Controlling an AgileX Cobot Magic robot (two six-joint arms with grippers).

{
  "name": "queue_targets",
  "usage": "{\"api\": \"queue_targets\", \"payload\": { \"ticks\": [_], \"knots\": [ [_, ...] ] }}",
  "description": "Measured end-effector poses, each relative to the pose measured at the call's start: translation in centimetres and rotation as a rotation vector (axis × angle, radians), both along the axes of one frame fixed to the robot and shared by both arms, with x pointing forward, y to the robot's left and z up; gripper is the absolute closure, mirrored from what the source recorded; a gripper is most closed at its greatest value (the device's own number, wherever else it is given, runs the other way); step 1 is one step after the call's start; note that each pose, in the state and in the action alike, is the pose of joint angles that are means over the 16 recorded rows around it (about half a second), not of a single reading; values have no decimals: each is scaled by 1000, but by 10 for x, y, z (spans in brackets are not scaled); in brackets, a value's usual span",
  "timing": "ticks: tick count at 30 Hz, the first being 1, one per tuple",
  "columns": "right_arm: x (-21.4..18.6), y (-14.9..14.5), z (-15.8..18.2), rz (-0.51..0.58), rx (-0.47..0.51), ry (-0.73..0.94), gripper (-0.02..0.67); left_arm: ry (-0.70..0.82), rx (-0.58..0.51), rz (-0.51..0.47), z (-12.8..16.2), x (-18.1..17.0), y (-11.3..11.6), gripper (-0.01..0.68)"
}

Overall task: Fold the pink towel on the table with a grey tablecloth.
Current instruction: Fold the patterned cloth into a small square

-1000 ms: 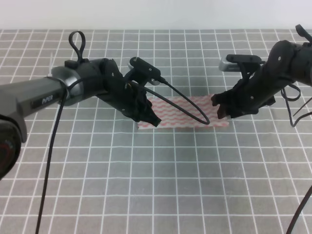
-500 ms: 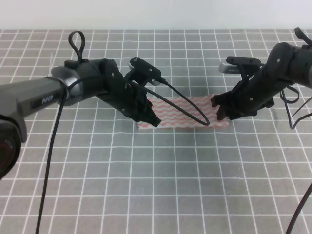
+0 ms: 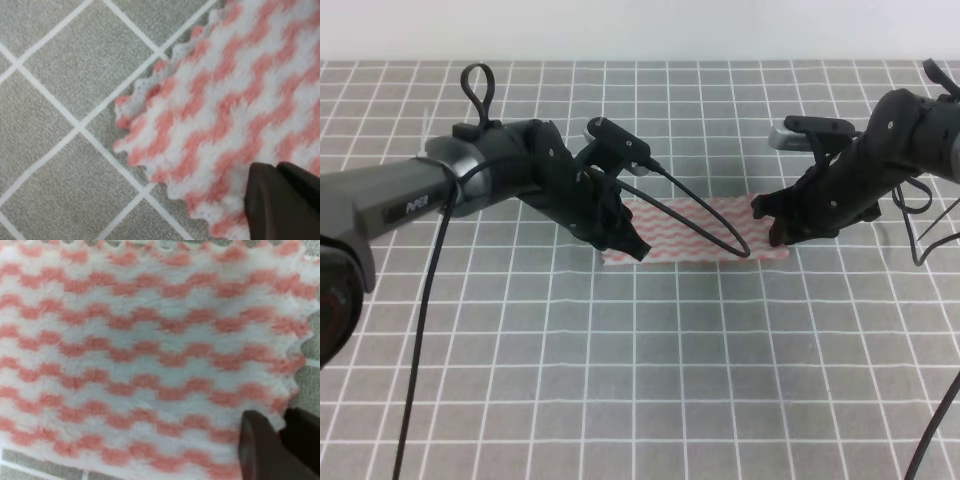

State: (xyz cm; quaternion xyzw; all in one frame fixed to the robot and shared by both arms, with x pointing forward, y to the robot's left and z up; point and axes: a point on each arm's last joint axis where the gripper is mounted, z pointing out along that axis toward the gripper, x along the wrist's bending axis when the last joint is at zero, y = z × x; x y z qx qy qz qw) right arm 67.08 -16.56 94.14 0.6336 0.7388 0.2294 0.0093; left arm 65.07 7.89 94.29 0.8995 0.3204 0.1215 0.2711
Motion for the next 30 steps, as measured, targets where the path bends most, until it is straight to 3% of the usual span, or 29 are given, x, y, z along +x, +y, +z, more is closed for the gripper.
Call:
{"api": "queue_targets", "payload": {
  "ticks": [10,30],
  "knots": [
    [3,1,7,6,7,-12,653,1,0,0,0,0,0,673],
    [5,13,27,100,71,-13,664,5,-2,-1,1,-1,0,672]
  ]
}}
